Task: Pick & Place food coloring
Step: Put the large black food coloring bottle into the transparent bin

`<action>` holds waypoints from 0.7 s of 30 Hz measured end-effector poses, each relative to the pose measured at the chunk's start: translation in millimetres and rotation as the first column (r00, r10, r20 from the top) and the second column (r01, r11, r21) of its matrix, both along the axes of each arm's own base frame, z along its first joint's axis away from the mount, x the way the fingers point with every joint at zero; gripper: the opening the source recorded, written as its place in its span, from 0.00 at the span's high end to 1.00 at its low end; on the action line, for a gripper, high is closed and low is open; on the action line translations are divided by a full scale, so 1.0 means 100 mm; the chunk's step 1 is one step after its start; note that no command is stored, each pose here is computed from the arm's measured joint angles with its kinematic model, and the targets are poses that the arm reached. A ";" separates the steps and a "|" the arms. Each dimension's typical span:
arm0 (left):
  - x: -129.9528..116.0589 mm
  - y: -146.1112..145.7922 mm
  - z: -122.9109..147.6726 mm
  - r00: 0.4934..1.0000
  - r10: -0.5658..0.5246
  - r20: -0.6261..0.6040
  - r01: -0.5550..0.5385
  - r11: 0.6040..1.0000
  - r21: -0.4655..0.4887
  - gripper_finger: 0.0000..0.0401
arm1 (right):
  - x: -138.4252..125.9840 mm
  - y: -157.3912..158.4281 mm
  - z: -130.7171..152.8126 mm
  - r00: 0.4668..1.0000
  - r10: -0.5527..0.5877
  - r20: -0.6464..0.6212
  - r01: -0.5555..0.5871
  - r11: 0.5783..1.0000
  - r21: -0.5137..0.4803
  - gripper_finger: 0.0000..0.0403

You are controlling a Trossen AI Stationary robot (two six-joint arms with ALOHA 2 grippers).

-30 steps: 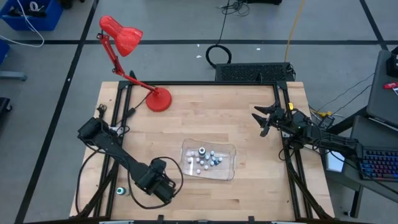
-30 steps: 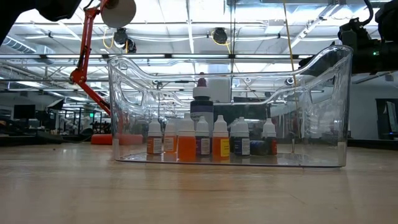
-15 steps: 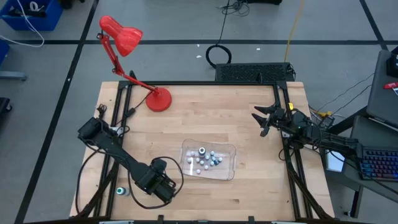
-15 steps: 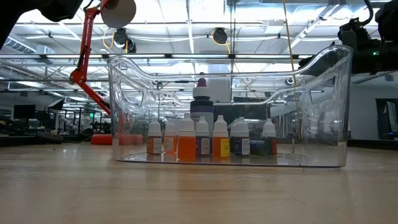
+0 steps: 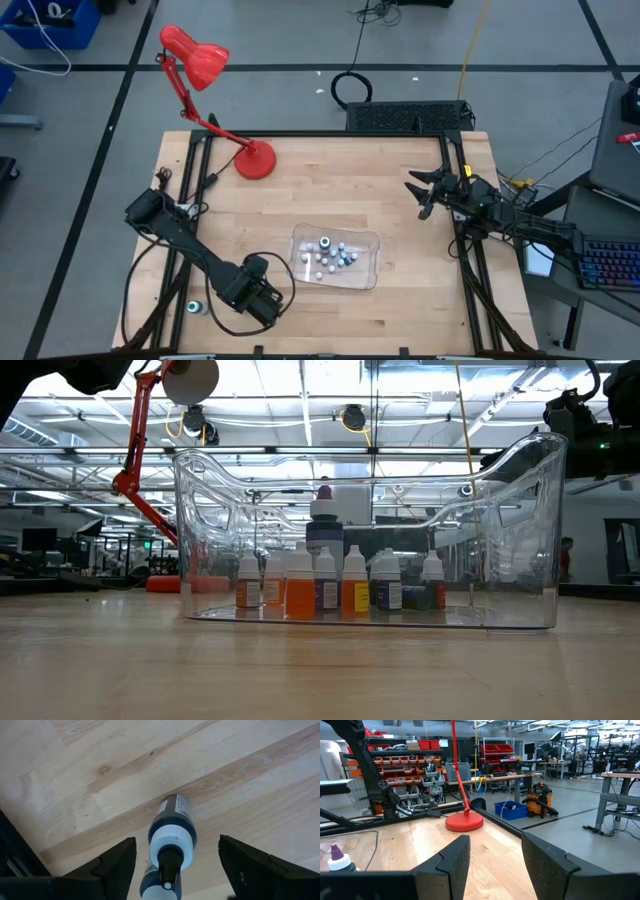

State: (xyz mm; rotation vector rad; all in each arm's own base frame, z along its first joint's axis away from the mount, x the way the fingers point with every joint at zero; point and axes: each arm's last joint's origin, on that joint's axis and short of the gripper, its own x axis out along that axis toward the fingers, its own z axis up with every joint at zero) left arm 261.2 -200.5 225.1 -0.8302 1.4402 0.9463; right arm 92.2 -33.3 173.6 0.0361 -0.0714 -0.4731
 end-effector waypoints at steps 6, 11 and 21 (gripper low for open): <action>-0.01 -0.01 0.00 1.000 -0.022 -0.019 0.021 0.999 -0.025 0.31 | 0.00 0.00 0.00 1.000 0.000 0.000 0.000 1.000 0.000 0.59; -0.01 0.00 0.00 0.999 -0.034 -0.026 0.034 0.999 -0.015 0.31 | 0.00 0.00 0.00 1.000 0.000 0.000 0.000 1.000 0.000 0.59; -0.01 0.00 0.00 0.998 -0.055 -0.021 0.055 0.998 -0.012 0.41 | 0.00 0.00 0.00 1.000 0.000 0.000 0.000 1.000 0.000 0.59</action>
